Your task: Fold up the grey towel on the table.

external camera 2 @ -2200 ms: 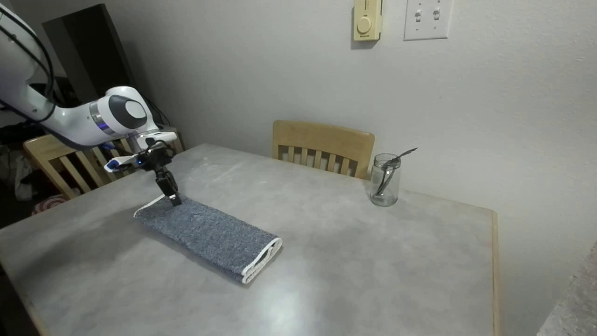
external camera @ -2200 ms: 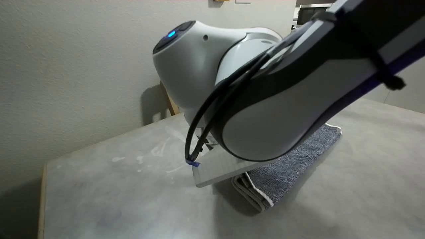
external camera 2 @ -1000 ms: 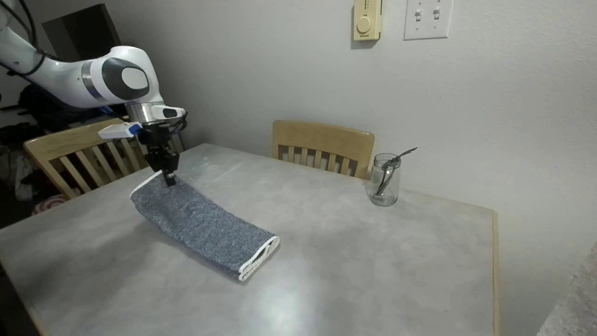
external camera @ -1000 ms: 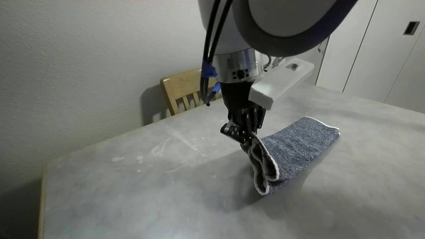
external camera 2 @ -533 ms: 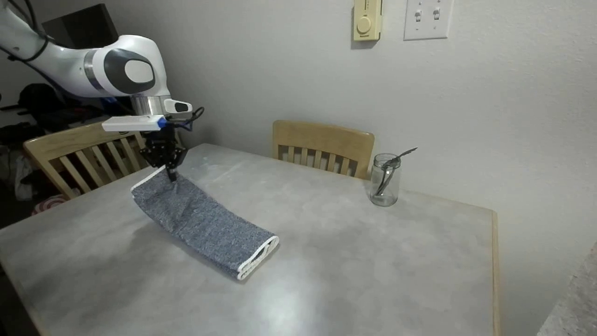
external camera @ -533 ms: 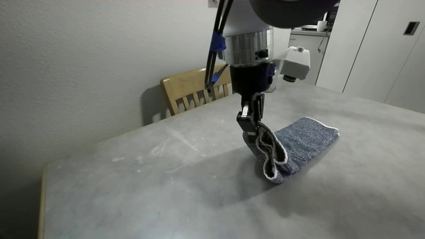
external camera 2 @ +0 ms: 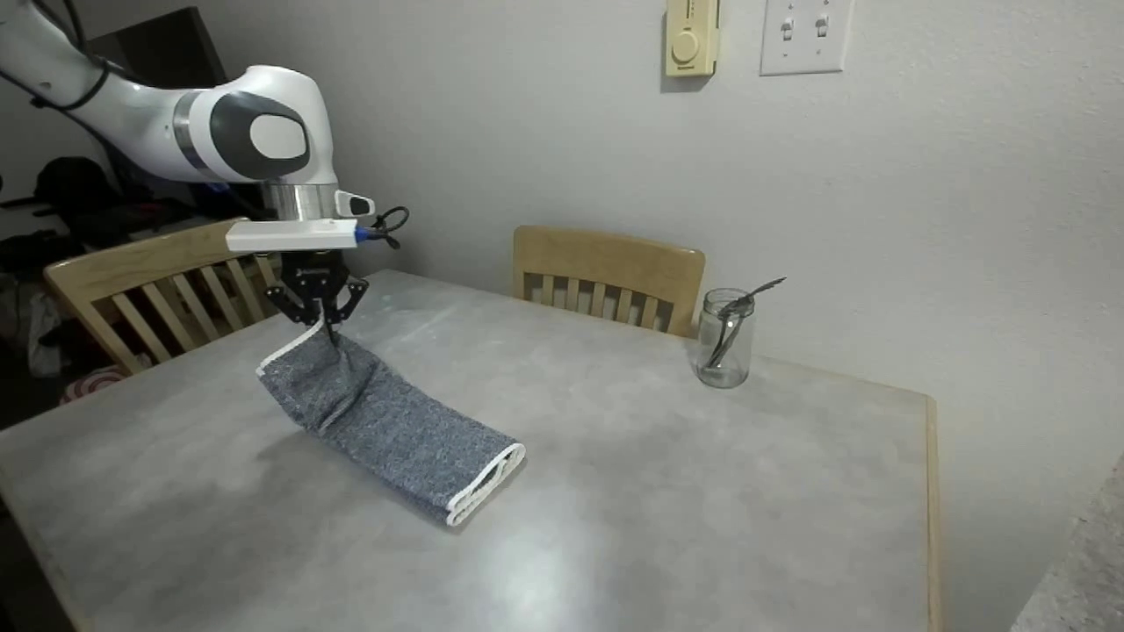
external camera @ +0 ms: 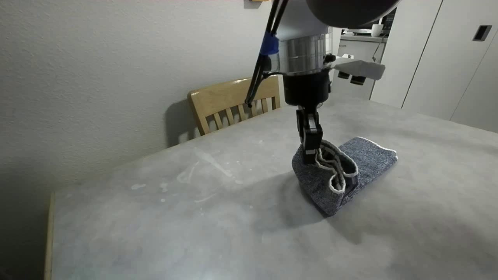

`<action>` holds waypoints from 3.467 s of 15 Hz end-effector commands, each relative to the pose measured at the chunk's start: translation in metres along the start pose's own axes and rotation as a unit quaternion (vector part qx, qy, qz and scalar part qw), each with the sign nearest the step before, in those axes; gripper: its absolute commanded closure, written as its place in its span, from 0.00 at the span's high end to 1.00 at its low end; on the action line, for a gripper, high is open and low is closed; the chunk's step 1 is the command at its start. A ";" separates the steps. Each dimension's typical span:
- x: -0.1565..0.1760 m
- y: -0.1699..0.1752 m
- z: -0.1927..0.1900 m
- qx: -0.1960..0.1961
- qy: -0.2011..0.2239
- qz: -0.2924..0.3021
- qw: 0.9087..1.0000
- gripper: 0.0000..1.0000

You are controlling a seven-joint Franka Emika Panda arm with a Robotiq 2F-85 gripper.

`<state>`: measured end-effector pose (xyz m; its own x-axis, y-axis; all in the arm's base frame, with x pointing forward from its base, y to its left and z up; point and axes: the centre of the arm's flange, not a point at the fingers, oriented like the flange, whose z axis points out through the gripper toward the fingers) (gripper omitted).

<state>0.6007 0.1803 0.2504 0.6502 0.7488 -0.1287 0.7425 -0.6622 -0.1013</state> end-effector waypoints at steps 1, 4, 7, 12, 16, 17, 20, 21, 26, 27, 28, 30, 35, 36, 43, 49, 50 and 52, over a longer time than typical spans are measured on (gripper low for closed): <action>-0.001 0.000 0.000 0.001 -0.001 -0.004 1.000 0.10; -0.002 -0.002 -0.001 0.000 0.000 -0.009 1.000 0.10; -0.002 -0.003 -0.002 0.000 0.000 -0.009 1.000 0.10; 0.010 -0.006 0.008 -0.001 -0.014 0.027 1.000 0.02; 0.007 -0.016 -0.007 -0.001 0.001 0.041 0.999 0.02; 0.005 -0.018 -0.014 -0.005 0.006 0.046 0.999 0.02; 0.000 -0.019 -0.033 -0.013 0.022 0.053 0.998 0.02; -0.003 -0.017 -0.039 -0.012 0.028 0.052 0.998 0.02; -0.020 -0.005 -0.070 0.035 0.058 0.002 0.998 0.02; -0.026 0.001 -0.073 0.055 0.066 -0.029 0.996 0.02; -0.032 0.005 -0.077 0.068 0.070 -0.050 0.994 0.02; -0.049 0.022 -0.080 0.097 0.075 -0.099 0.988 0.02; -0.089 0.072 -0.069 0.170 0.085 -0.213 0.958 0.02; -0.097 0.080 -0.067 0.185 0.087 -0.232 0.951 0.02; -0.126 0.117 -0.029 0.249 0.115 -0.222 0.936 0.02; -0.138 0.135 0.010 0.260 0.109 -0.164 0.945 0.02; -0.141 0.138 0.013 0.256 0.106 -0.154 0.948 0.02; -0.145 0.143 0.013 0.250 0.102 -0.138 0.953 0.02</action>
<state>0.6035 -0.0129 0.2406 0.4580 0.8709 0.1781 0.7636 -0.2829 -0.5804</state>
